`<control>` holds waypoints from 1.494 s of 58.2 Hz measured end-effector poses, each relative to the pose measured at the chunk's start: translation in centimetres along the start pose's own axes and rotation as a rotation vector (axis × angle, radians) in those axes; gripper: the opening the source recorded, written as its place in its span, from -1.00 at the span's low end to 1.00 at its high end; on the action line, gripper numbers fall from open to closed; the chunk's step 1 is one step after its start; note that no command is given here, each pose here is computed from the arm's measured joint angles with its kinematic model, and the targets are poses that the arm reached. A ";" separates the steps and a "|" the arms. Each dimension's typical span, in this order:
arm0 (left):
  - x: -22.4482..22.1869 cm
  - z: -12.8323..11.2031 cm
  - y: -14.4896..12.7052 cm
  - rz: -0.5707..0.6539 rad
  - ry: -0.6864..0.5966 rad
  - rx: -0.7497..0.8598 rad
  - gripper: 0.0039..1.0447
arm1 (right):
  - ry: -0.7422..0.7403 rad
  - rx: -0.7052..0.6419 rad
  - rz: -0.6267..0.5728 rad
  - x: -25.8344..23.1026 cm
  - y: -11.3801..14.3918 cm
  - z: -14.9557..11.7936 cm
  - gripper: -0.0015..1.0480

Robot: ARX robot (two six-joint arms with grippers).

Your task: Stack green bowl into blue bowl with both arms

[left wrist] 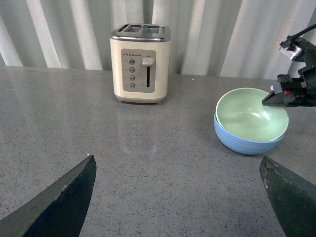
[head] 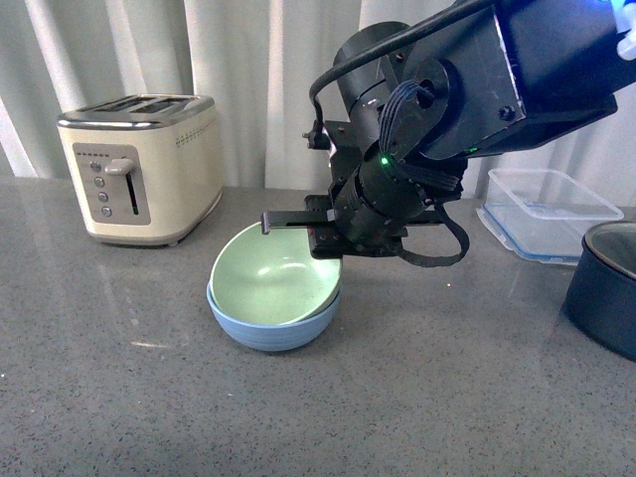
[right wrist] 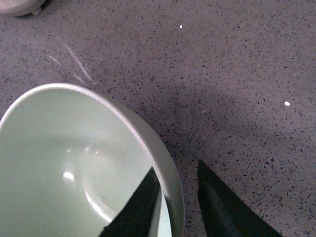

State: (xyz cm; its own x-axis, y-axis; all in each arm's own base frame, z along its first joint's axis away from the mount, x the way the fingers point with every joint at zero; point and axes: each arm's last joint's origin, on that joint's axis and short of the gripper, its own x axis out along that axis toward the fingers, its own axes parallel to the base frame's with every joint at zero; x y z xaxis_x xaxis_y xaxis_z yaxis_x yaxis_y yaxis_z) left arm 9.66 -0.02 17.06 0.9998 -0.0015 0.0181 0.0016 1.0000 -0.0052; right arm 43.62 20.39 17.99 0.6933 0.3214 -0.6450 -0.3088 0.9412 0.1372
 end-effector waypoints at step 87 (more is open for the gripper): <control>0.0 0.0 0.0 0.000 -0.001 0.000 0.87 | -0.709 -0.023 -0.330 -24.6 -10.5 -19.5 -0.98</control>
State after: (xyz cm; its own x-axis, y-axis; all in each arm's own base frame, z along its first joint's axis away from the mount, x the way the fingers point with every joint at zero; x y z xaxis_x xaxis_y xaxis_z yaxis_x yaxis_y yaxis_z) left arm 9.65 -0.02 17.07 0.9998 -0.0015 0.0193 0.0016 1.0000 -0.0052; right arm 17.09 0.62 17.72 0.9996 0.0225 -0.0139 -0.0225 0.9997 0.0019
